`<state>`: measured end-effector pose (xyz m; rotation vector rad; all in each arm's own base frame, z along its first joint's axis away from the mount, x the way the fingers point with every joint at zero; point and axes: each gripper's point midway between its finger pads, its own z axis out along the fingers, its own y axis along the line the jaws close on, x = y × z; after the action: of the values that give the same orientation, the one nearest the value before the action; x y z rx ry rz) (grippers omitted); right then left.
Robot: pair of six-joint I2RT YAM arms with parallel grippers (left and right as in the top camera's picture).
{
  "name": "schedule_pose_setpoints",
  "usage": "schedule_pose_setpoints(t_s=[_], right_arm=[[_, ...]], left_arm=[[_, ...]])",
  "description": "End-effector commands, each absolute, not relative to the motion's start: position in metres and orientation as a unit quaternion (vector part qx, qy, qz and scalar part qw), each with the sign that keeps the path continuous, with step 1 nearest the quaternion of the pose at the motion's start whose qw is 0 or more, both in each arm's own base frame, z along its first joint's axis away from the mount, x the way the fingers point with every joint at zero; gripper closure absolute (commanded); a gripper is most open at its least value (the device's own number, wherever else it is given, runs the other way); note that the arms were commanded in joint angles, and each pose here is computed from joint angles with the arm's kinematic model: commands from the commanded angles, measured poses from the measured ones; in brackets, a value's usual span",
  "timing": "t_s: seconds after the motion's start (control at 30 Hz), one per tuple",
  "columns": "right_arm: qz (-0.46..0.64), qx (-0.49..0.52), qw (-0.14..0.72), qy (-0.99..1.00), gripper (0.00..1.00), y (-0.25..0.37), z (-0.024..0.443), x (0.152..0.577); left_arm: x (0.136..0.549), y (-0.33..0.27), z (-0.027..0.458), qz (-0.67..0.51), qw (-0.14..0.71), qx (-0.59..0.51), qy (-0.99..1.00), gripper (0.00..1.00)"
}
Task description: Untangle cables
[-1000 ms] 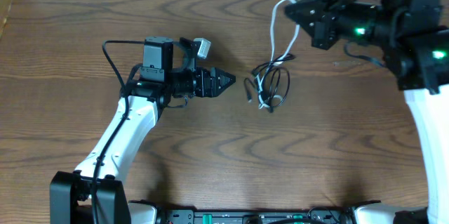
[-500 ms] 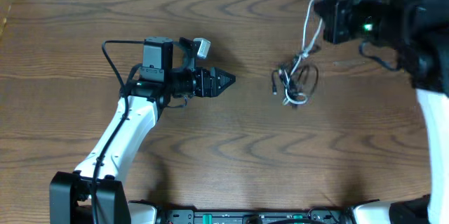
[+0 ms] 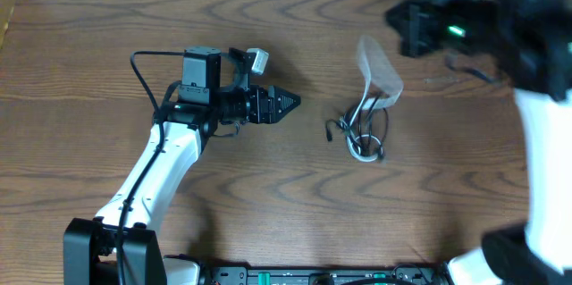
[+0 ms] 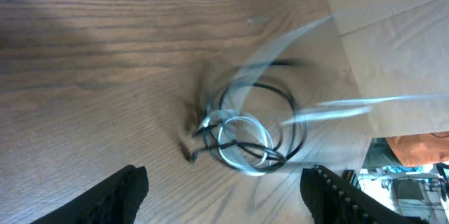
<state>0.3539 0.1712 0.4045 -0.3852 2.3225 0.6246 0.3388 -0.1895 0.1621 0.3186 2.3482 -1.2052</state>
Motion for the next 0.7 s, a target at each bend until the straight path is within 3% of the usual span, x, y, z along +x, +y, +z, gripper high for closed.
schedule_pose_setpoints(t_s=[0.0, 0.1, 0.57, 0.67], right_arm=[[0.305, -0.214, 0.346, 0.861, 0.99, 0.211, 0.42, 0.344], [0.257, -0.186, 0.415, 0.853, 0.99, 0.188, 0.456, 0.343], [0.094, -0.112, 0.284, 0.947, 0.99, 0.136, 0.367, 0.349], [0.066, -0.094, 0.259, 0.959, 0.93, 0.127, 0.352, 0.35]], left_arm=[[0.331, -0.201, 0.162, -0.445, 0.238, 0.15, 0.85, 0.26], [0.327, -0.208, 0.162, -0.446, 0.235, 0.162, 0.848, 0.26], [0.326, -0.211, 0.162, -0.441, 0.242, 0.18, 0.845, 0.26], [0.326, -0.211, 0.162, -0.441, 0.242, 0.18, 0.845, 0.26]])
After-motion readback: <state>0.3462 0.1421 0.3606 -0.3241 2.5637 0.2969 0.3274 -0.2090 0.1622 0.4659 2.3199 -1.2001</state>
